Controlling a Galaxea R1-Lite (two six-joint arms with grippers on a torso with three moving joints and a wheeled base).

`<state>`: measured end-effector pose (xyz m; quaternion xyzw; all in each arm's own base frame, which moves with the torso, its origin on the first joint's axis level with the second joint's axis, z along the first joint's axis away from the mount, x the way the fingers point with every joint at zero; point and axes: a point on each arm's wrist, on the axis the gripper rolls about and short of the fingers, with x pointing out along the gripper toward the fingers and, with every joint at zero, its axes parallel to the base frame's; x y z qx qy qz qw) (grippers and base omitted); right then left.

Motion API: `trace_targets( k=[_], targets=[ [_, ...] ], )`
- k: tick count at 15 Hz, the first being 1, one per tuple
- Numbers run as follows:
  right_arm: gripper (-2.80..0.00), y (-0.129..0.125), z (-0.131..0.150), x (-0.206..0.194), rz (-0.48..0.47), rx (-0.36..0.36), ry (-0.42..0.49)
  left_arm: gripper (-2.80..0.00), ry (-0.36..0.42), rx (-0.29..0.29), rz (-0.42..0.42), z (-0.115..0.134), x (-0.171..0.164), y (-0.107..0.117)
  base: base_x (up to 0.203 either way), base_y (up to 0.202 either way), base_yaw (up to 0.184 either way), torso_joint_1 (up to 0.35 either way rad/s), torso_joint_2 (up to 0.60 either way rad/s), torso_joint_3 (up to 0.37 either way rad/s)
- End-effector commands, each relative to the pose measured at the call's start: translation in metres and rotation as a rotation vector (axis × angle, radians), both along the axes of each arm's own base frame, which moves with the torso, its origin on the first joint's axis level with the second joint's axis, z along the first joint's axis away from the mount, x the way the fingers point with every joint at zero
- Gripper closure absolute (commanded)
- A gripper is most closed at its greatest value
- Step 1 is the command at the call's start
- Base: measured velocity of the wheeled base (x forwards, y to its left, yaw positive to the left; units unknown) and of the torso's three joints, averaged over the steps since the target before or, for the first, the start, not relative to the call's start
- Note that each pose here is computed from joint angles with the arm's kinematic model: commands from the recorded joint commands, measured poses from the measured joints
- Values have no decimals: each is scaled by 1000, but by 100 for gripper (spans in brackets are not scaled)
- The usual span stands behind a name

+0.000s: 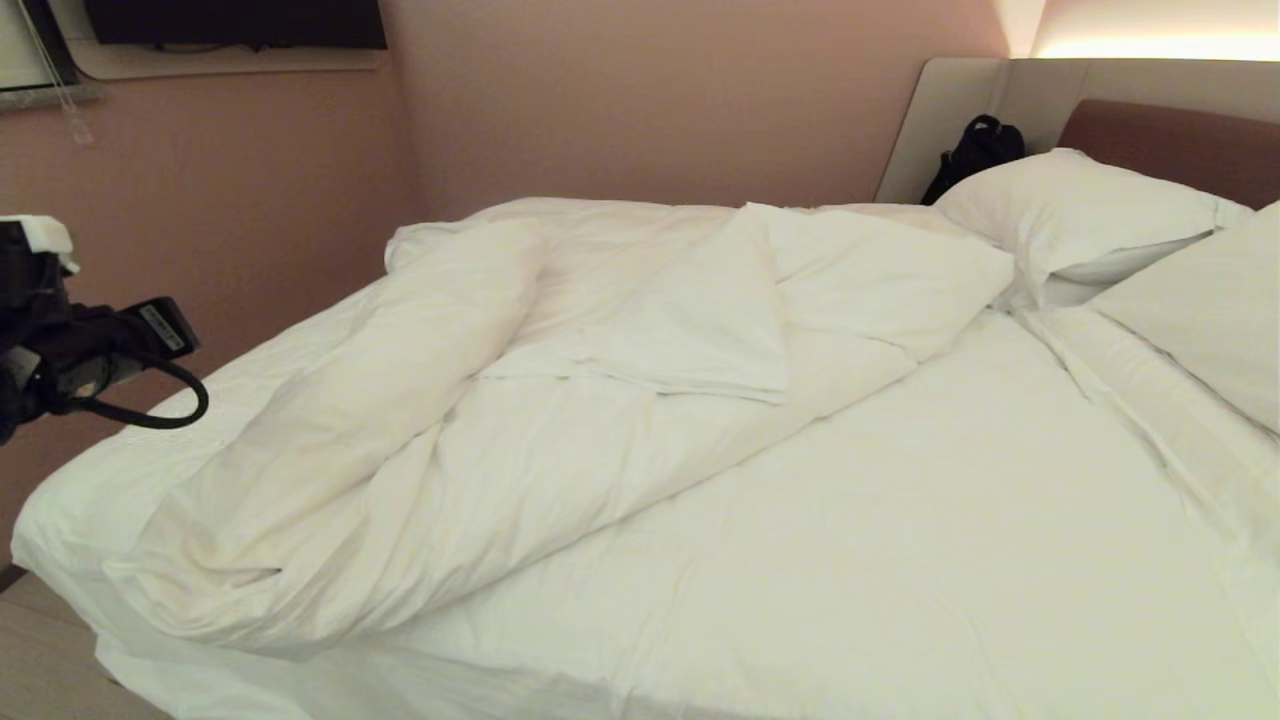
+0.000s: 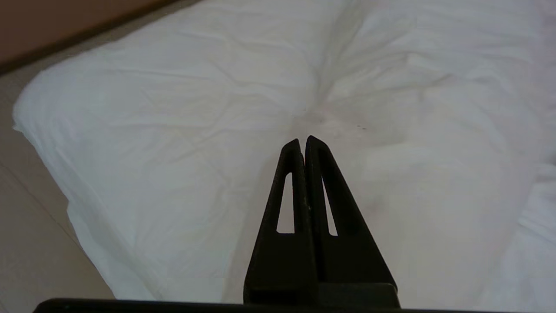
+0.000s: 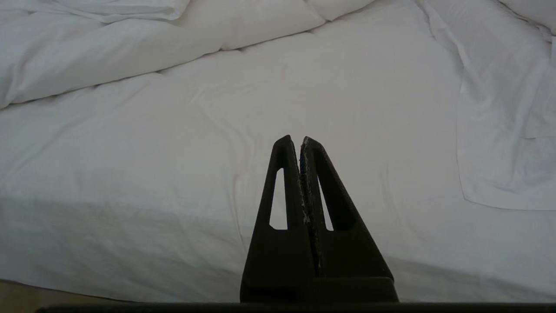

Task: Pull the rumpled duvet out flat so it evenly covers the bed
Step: Flatten the corners of the folded blanket

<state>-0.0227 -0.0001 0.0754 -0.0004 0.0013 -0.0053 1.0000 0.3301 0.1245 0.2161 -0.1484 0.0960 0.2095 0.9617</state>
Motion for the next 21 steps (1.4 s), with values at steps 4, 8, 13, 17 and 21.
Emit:
trace_targets(
  k=[4, 8, 13, 17, 21],
  targets=[
    [0, 0, 0, 0, 0, -1, 0, 0, 98, -88, -43, -34, 41, 62, 0, 0, 0, 0, 0, 0],
    [0, 0, 0, 0, 0, 0, 0, 0, 149, -39, -58, -61, 62, 90, 0, 0, 0, 0, 0, 0],
    [0, 0, 0, 0, 0, -1, 0, 0, 214, -92, -83, -89, 84, 121, 0, 0, 0, 0, 0, 0],
    [0, 0, 0, 0, 0, -1, 0, 0, 294, -236, -183, -98, 89, 143, 0, 0, 0, 0, 0, 0],
    [0, 0, 0, 0, 0, -1, 0, 0, 360, -337, -311, -129, 88, 147, 0, 0, 0, 0, 0, 0]
  ],
)
